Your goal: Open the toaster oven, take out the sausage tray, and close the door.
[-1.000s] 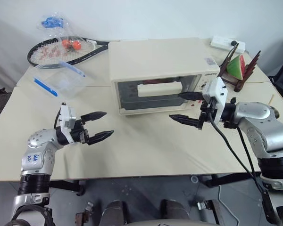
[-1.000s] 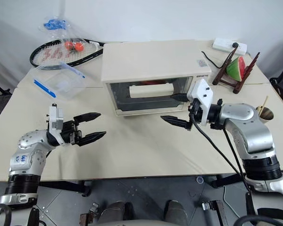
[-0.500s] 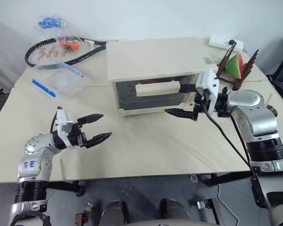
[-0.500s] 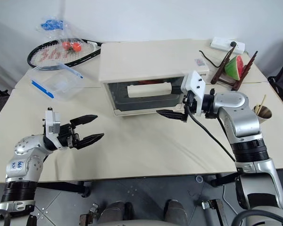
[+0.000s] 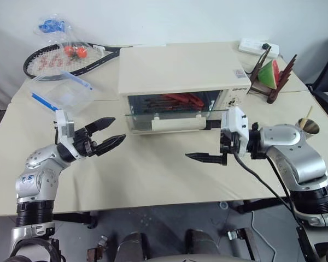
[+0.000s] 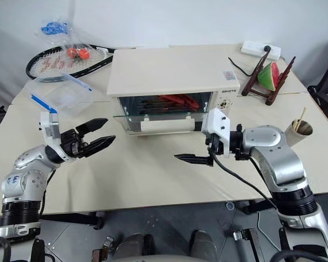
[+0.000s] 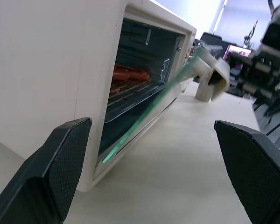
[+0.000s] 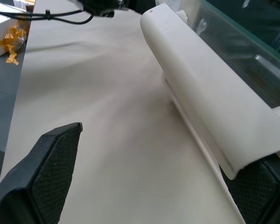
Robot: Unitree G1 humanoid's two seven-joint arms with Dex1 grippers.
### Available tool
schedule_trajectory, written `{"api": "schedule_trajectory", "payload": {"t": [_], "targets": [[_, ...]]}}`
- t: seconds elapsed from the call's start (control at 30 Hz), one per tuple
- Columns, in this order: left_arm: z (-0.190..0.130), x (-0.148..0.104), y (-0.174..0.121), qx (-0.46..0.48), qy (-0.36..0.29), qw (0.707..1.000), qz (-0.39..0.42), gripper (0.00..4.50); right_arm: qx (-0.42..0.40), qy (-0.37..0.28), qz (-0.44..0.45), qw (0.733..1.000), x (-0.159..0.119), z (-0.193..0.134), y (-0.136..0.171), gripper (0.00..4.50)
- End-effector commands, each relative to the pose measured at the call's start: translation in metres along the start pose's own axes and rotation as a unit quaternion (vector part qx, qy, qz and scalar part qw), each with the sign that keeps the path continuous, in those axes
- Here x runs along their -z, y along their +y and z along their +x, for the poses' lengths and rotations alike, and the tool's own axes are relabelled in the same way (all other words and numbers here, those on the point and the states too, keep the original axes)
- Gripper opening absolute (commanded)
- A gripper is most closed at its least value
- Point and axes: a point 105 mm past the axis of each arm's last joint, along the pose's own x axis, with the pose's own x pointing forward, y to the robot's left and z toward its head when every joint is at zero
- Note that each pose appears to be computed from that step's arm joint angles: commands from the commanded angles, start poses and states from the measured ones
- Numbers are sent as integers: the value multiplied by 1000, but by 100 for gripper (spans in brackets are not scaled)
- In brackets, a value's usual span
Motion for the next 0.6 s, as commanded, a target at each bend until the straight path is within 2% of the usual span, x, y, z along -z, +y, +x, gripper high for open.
{"api": "schedule_trajectory", "payload": {"t": [0.03, 0.27, 0.43, 0.47, 0.6], "targets": [[-7, -22, -4, 16, -28, 999, 5, 391, -6, -1, -32, 999, -5, 1, 8, 450], [-7, -29, -1, 31, -25, 999, -6, 185, 3, 4, -31, 999, 2, 2, 11, 450], [10, -29, -1, 66, -18, 998, -13, 26, 11, 6, -31, 999, 5, 2, 12, 450], [12, -29, -2, 74, -18, 997, -15, 3, 12, 6, -31, 999, 6, 2, 12, 450], [27, -24, 5, 82, -11, 996, -14, 3, 17, 5, -26, 1000, 6, 2, 14, 450]]}}
